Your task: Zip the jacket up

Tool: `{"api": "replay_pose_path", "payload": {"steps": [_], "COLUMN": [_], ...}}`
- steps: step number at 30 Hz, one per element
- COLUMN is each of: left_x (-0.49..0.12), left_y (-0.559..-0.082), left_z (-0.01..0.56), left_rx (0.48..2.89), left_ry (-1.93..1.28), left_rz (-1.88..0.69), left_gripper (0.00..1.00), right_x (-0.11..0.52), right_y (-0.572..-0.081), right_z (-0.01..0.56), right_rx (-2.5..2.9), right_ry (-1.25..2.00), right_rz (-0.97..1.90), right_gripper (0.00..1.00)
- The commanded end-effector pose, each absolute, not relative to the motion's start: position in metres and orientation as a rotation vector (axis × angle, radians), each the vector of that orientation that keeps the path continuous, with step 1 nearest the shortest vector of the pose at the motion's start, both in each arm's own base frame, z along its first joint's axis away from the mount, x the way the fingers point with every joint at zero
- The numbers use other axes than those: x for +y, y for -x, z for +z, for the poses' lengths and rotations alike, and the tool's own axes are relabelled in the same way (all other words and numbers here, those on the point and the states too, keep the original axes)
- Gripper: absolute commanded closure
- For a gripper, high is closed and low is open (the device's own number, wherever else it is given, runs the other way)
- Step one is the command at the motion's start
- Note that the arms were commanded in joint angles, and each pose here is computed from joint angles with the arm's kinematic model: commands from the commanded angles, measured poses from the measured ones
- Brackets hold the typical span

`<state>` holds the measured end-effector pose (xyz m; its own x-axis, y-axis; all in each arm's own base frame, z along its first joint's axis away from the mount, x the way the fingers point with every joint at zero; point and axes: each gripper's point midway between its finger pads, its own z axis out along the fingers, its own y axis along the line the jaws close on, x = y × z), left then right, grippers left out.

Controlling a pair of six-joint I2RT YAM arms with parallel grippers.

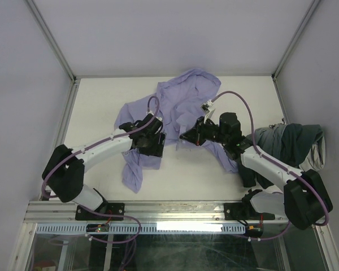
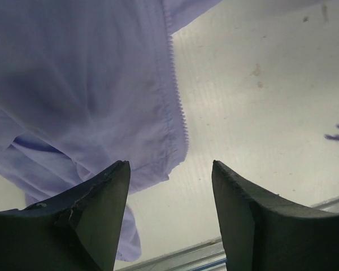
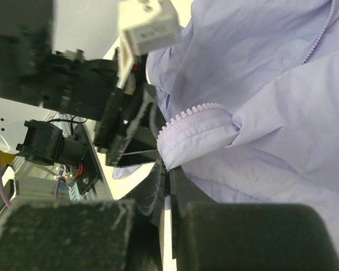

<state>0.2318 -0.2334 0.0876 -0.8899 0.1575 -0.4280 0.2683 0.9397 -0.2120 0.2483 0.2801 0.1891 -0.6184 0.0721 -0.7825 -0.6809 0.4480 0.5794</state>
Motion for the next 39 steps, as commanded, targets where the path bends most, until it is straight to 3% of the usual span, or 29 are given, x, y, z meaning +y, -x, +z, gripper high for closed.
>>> {"api": "replay_pose_path", "payload": {"steps": [1,23,30,32,39], "left_x": [-0.229,-0.211,-0.204,-0.201,-0.208], "left_y": [-0.238,-0.219,-0.211,-0.207,-0.213], "left_z": [0.086,0.026,-0.005,-0.012,-0.009], "left_rx": [2.740,2.935,2.969,2.979,2.935], "left_ry": [-0.280,-0.255,-0.247,-0.241,-0.206], "left_rz": [-0.245,0.075,0.158,0.171,0.094], "left_gripper": [0.39,0.40,0.45,0.50,0.85], "right_x": [0.278,0.274,0.275,0.275,0.276], "right_y": [-0.254,-0.250,-0.251,-0.251,-0.250], "right_z": [0.209,0.203,0.201,0.200,0.201], "right_rx": [1.828,1.831,1.840,1.844,1.854], "right_ry": [0.526,0.512,0.515,0.516,0.537], "right_rz": [1.203,1.197,1.201,1.199,1.193], "right_gripper": [1.00,1.00,1.00,1.00,1.00]}}
